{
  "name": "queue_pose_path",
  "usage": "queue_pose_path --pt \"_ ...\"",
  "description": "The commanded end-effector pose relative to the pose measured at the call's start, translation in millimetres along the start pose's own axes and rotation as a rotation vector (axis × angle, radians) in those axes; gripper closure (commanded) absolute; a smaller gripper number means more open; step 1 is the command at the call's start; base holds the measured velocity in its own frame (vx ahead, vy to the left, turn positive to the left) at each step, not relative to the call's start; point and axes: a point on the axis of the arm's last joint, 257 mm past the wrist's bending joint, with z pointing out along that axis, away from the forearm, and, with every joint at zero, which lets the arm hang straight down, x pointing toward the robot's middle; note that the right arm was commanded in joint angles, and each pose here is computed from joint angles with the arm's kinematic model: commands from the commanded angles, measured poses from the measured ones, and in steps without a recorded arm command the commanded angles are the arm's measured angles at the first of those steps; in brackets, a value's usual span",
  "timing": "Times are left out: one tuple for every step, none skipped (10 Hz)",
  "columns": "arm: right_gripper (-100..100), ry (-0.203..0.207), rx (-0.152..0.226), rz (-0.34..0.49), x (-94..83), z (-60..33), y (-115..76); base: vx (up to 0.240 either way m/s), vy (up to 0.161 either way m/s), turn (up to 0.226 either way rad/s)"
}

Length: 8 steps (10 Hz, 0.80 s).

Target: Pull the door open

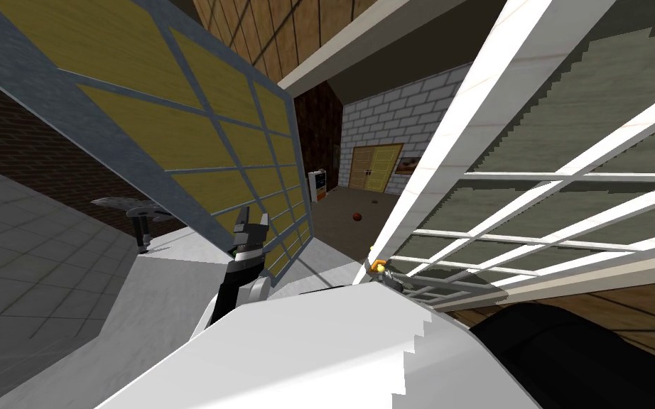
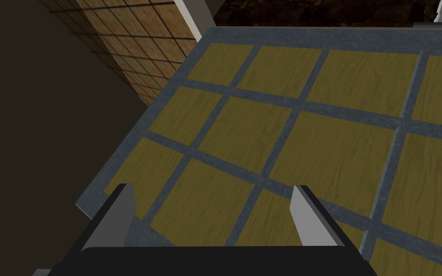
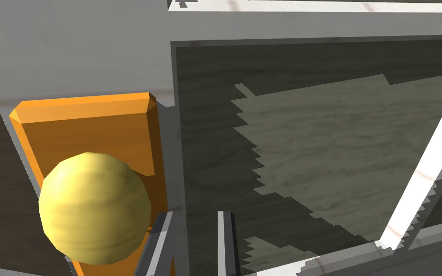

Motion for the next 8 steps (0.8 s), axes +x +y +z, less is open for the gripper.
queue_pose_path --pt "-100 0.028 0.015 0.018 11.4 3.3 -12.7 0.0 0.0 0.0" --pt "-100 0.025 0.015 0.021 12.1 3.3 -10.7 0.005 0.003 -0.007" --pt "-100 0.022 0.015 0.023 12.7 3.3 -9.1 0.019 0.017 -0.004" --pt "-100 0.018 0.015 0.026 13.7 3.2 -6.5 0.037 0.022 -0.006" --pt "-100 -0.011 0.0 0.005 2.4 -2.0 4.4 0.018 -0.015 -0.036" --pt "100 -0.011 0.0 0.005 2.4 -2.0 4.4 -0.002 -0.022 0.013" --pt "100 -0.011 0.0 0.005 2.4 -2.0 4.4 -0.005 0.008 0.028" --pt "100 -0.011 0.0 0.005 2.4 -2.0 4.4 -0.007 0.011 -0.021"
